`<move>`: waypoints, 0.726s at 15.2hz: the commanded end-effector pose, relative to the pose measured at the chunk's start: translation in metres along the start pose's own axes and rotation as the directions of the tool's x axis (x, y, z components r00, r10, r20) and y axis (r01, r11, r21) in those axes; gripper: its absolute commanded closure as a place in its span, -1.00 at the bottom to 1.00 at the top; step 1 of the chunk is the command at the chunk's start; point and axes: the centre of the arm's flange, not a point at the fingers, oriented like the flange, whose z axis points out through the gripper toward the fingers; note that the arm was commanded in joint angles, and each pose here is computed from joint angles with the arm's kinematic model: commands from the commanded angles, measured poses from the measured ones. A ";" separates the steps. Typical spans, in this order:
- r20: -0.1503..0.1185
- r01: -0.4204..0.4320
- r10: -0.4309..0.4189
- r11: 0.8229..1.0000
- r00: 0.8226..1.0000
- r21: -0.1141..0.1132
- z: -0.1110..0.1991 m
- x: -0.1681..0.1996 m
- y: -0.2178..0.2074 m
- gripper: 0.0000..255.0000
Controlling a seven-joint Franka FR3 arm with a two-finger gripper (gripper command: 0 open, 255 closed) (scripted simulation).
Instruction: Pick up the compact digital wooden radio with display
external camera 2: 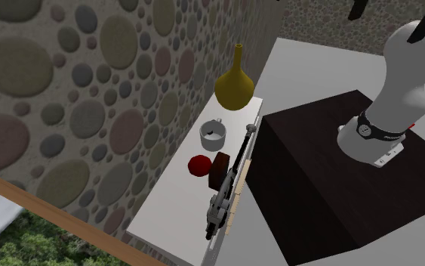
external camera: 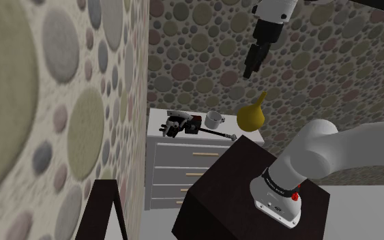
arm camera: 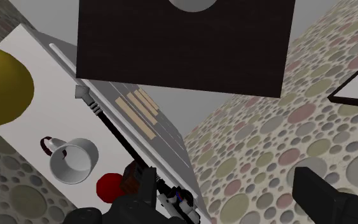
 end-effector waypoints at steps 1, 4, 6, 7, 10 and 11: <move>0.000 0.000 0.000 1.000 1.000 0.000 0.000 0.000 0.000 -1.00; -0.004 0.024 -0.024 1.000 1.000 0.000 0.033 0.016 0.015 -1.00; -0.007 0.041 -0.041 0.999 0.999 0.000 0.055 0.027 0.024 -1.00; -0.009 0.049 -0.049 0.999 0.999 0.000 0.066 0.032 0.029 -1.00; -0.013 0.073 -0.073 0.997 0.997 0.000 0.099 0.049 0.042 -1.00; -0.015 0.081 -0.081 0.997 0.997 0.000 0.110 0.055 0.047 -1.00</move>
